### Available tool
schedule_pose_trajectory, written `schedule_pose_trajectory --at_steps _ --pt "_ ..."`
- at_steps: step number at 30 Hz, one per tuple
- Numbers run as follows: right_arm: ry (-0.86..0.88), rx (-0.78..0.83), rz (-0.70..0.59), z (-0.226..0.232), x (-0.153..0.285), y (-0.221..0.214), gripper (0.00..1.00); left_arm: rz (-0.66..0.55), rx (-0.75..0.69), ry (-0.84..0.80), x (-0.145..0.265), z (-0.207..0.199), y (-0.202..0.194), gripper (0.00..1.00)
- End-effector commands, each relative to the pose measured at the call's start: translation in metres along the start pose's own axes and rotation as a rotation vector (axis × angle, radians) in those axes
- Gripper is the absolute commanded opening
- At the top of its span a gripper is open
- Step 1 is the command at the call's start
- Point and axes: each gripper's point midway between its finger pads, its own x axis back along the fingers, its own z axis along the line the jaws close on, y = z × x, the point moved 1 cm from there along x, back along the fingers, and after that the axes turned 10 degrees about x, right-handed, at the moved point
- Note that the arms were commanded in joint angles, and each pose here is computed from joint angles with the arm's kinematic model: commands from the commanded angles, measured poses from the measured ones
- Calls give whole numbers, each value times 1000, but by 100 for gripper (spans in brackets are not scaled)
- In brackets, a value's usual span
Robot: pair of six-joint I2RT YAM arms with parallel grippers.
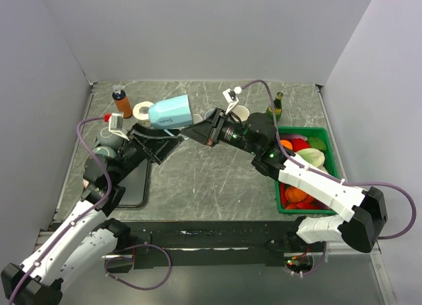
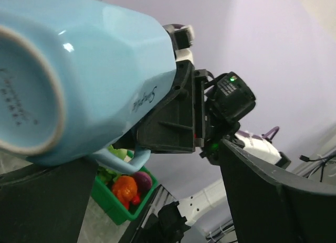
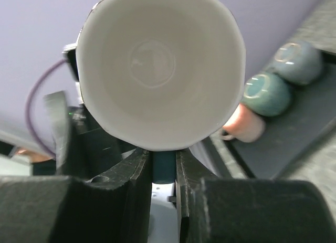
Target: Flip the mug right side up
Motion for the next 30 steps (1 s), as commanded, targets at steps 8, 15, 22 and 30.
schedule_pose_trajectory --at_steps 8,15,22,30 --pt "-285 280 -190 -18 50 56 0 8 -194 353 24 36 13 96" --pt "-682 447 -145 -85 114 59 0 -63 -245 533 58 51 25 96" --pt "-1012 455 -50 -162 169 41 0 -69 -253 636 65 65 29 96" --pt "-1198 398 72 -220 193 11 0 -59 -233 728 68 88 26 96"
